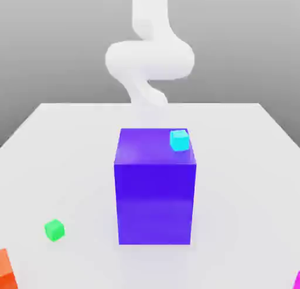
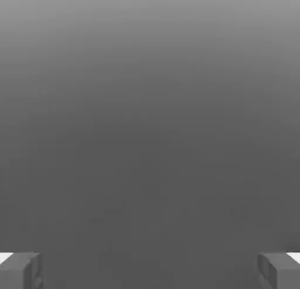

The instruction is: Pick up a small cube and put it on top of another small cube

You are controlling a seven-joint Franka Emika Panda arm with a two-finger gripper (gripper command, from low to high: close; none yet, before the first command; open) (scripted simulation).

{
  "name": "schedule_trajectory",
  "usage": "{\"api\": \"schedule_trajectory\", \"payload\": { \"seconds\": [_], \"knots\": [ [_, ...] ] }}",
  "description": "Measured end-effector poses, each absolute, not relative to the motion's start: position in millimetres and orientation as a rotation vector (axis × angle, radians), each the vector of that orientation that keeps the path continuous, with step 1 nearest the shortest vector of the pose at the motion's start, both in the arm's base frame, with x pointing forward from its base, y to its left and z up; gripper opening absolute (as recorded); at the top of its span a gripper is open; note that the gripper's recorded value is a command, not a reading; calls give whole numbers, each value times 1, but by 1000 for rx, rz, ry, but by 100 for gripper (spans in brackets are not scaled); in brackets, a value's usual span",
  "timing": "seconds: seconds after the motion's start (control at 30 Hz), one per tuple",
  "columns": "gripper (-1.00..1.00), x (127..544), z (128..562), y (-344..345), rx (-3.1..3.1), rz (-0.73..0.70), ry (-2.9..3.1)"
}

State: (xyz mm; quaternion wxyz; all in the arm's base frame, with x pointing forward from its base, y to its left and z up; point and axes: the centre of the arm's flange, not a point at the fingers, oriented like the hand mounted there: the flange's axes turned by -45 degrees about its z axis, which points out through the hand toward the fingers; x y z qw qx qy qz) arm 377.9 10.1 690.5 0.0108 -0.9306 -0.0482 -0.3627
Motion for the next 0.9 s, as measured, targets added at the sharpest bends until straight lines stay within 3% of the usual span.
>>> {"api": "schedule_trajectory", "payload": {
  "seconds": [0.47, 0.9],
  "knots": [
    [0, 517, 529, 120, -2796, -655, -1090],
    [0, 551, 330, 251, -2438, -239, -1897]
  ]
}}
